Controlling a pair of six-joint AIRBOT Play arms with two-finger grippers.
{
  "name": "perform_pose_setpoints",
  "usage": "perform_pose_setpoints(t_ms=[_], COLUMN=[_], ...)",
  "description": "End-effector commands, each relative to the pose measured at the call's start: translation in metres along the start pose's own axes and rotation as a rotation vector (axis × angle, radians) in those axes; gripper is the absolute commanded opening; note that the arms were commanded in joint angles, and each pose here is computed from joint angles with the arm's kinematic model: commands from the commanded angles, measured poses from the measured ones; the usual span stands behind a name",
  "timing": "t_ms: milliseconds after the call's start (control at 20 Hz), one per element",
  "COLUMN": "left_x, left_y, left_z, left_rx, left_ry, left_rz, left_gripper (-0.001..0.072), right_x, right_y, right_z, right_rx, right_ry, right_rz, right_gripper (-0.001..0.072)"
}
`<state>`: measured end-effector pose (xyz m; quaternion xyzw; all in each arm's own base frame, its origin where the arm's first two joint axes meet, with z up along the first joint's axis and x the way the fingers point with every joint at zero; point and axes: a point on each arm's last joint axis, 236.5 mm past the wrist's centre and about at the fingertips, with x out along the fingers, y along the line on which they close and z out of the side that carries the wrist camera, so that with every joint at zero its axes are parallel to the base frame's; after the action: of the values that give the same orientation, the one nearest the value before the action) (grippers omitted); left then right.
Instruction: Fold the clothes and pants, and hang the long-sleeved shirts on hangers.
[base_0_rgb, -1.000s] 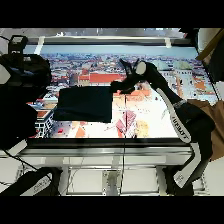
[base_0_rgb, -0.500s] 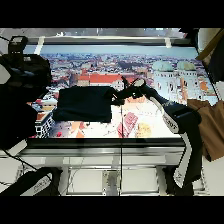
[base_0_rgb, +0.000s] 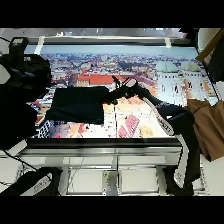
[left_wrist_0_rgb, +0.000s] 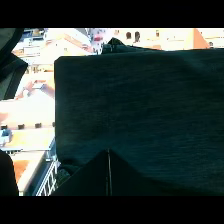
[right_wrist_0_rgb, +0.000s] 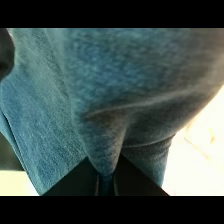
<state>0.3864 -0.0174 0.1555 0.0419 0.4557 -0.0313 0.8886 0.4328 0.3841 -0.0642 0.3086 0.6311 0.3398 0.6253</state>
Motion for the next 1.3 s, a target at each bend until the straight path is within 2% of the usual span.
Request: perform_pose_setpoints(t_ms=[0, 250, 500, 650, 850, 1050, 1250], left_x=[0.000, 0.000, 0.000, 0.000, 0.000, 0.000, 0.000], left_y=[0.000, 0.000, 0.000, 0.000, 0.000, 0.000, 0.000], left_z=[-0.005, -0.005, -0.005, -0.005, -0.005, -0.004, -0.004], left_rx=[0.000, -0.001, -0.018, -0.035, -0.045, -0.057, -0.083], left_ry=[0.021, 0.021, 0.021, 0.021, 0.020, 0.015, 0.015], left_rz=[0.000, 0.000, -0.001, 0.000, 0.000, 0.000, 0.000], left_gripper=[0.0015, 0.0015, 0.0015, 0.0016, 0.0016, 0.0015, 0.0016], right_x=[-0.031, -0.181, -0.387, -0.506, -0.622, -0.669, -0.632], right_y=[-0.016, -0.054, -0.112, -0.136, -0.168, -0.198, -0.246], right_z=[0.003, 0.025, 0.001, -0.035, -0.136, -0.243, -0.308], right_rx=[-0.075, -0.129, 0.042, 0.192, 0.470, 0.751, 0.982], right_ry=[0.039, -0.030, -0.216, -0.436, -0.634, -0.718, -0.619], right_rz=[-0.126, -0.392, -0.638, -0.707, -0.765, -0.806, -0.755], right_gripper=[0.0025, 0.0025, 0.0024, 0.0024, 0.0024, 0.0024, 0.0025])
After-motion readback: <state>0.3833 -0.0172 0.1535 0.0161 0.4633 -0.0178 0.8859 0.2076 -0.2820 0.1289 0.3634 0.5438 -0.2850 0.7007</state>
